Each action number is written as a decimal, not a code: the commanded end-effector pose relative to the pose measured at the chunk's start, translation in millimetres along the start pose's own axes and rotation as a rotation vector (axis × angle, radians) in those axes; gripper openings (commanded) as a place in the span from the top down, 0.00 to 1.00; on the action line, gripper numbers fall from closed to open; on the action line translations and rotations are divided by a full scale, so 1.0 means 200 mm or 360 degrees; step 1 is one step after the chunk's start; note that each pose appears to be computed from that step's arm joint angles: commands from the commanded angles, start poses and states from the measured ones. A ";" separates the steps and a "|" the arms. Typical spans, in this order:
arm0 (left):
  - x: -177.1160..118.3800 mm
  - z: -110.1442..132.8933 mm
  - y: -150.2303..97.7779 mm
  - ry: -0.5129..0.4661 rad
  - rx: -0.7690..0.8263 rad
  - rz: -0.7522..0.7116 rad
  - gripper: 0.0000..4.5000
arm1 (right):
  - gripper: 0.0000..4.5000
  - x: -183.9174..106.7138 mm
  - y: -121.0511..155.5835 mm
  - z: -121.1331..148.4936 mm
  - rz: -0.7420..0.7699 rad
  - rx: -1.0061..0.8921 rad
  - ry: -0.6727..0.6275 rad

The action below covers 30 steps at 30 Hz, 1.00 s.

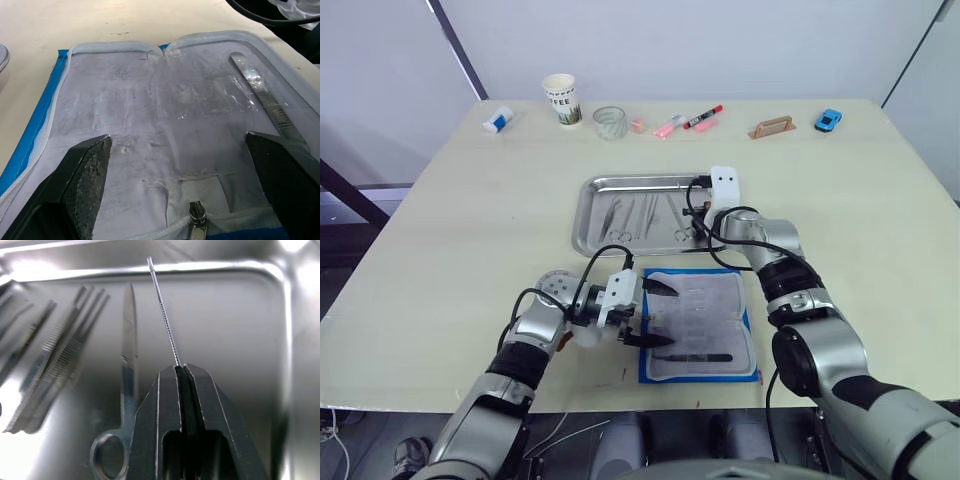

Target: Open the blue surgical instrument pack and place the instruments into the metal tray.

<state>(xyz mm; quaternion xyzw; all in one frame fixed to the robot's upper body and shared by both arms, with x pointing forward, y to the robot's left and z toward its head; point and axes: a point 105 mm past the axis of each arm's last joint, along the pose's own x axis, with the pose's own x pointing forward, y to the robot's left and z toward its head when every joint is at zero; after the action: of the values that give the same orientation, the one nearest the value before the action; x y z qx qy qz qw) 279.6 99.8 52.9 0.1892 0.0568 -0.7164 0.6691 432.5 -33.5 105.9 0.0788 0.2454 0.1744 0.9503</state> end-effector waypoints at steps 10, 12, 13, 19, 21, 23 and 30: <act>0.03 -0.14 -0.08 0.0097 -0.0177 -0.0023 0.00 | 0.98 -0.01 0.02 0.11 0.0015 -0.0005 -0.0102; 0.03 -0.14 -0.08 0.0097 -0.0178 -0.0022 0.00 | 0.84 -0.01 0.02 0.10 0.0024 0.0005 -0.0097; 0.03 -0.14 -0.08 0.0097 -0.0178 -0.0022 0.00 | 0.80 -0.01 0.02 0.11 0.0025 0.0005 -0.0098; 0.03 -0.15 -0.07 0.0097 -0.0179 -0.0019 0.00 | 0.30 -0.06 0.05 0.16 0.0103 -0.0050 -0.0166; 0.03 -0.15 -0.07 0.0094 -0.0180 -0.0016 0.00 | 0.30 -0.10 0.09 0.20 0.0200 -0.0088 -0.0254; 0.03 -0.14 -0.07 0.0087 -0.0182 -0.0014 0.00 | 0.30 -0.16 0.14 0.23 0.0330 -0.0126 -0.0356; 0.03 -0.14 -0.08 0.0067 -0.0184 -0.0014 0.00 | 0.30 -0.48 0.18 0.20 0.0792 -0.0422 -0.0652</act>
<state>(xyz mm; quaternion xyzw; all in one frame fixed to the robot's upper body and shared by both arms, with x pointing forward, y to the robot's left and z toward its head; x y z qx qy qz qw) 280.3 98.3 52.9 0.1855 0.0512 -0.7145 0.6726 380.6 -43.1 158.9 0.0522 0.0681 0.3589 0.9294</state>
